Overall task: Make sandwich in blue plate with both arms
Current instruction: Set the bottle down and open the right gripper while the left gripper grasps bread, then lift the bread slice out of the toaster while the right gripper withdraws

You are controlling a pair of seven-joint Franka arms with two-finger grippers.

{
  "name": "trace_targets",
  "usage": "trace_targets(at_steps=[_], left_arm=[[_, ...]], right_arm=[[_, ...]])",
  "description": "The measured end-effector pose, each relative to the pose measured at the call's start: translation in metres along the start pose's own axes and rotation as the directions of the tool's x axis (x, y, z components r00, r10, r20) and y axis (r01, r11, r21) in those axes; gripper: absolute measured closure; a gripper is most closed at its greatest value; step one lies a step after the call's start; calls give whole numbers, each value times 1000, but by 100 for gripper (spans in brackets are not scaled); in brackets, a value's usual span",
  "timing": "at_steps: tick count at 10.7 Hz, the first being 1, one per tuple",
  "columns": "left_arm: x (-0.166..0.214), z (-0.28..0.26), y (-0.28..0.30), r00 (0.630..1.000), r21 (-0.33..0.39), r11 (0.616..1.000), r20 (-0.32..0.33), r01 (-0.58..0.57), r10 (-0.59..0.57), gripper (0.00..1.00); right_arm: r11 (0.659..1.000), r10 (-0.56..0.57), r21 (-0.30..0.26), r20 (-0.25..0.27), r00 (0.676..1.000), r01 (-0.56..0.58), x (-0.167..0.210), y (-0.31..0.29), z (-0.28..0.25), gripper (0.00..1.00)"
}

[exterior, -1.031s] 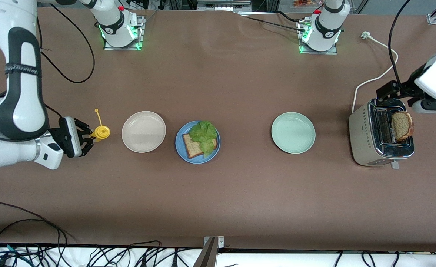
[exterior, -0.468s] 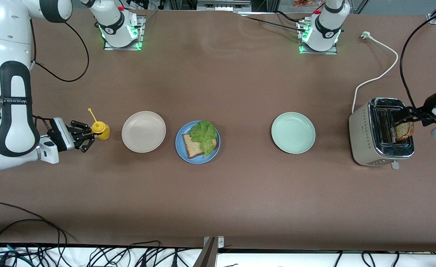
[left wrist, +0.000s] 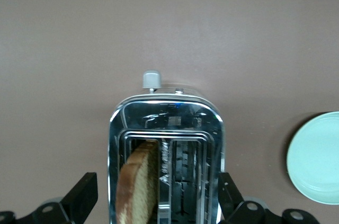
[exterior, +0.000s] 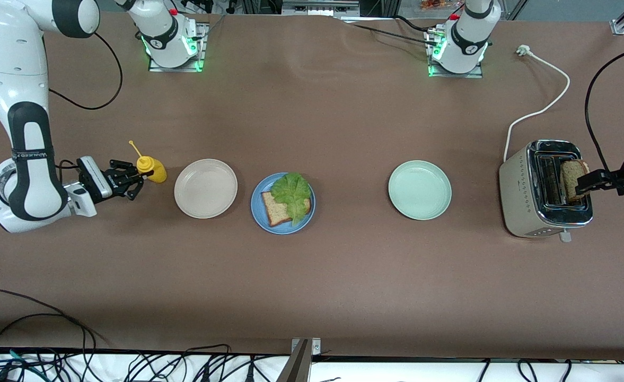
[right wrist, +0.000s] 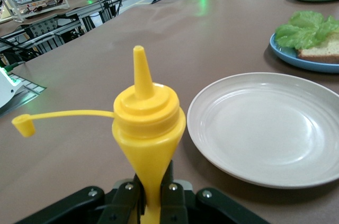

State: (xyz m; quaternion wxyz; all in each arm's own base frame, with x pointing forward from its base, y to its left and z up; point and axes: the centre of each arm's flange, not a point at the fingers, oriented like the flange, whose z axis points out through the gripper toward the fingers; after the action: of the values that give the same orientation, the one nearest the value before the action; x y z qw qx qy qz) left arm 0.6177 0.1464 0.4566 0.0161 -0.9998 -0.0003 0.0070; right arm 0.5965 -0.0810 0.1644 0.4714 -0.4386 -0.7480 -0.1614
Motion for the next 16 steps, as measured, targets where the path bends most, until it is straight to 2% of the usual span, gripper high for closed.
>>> trace_targets(at_steps=[3, 5, 10, 11, 12, 13, 14, 15, 16], left_arm=[[3, 33, -21, 999, -1, 1000, 34, 3, -3, 0], [4, 41, -22, 999, 0, 1000, 48, 5, -5, 0], [0, 66, -34, 996, -6, 1000, 92, -13, 13, 2], [-1, 70, -34, 995, -7, 1000, 102, -12, 13, 3], [-3, 75, -34, 994, -10, 1000, 110, -12, 13, 4], [-4, 77, -34, 993, -12, 1000, 117, -11, 12, 4], [-5, 78, -35, 993, -14, 1000, 122, -10, 11, 15], [-6, 79, -35, 992, -16, 1000, 127, -8, 10, 17], [-7, 79, -36, 991, -17, 1000, 130, -6, 8, 25]], right_arm=[[999, -48, -13, -75, 996, 47, -10, -5, 11, 87], [999, -51, -20, -85, 995, 49, -13, -8, 11, 83], [997, -29, -69, -127, 992, 20, -31, -29, -1, 19], [997, -27, -77, -121, 992, 18, -30, -30, -9, 4], [997, -4, -83, -107, 994, -5, -29, -33, -20, 0], [995, 50, -81, -95, 994, -58, -27, -37, -34, 0], [991, 108, -75, -84, 991, -114, -23, -43, -50, 0], [982, 171, -67, -65, 983, -175, -15, -48, -69, 0], [971, 230, -60, -47, 972, -233, -3, -49, -85, 0]])
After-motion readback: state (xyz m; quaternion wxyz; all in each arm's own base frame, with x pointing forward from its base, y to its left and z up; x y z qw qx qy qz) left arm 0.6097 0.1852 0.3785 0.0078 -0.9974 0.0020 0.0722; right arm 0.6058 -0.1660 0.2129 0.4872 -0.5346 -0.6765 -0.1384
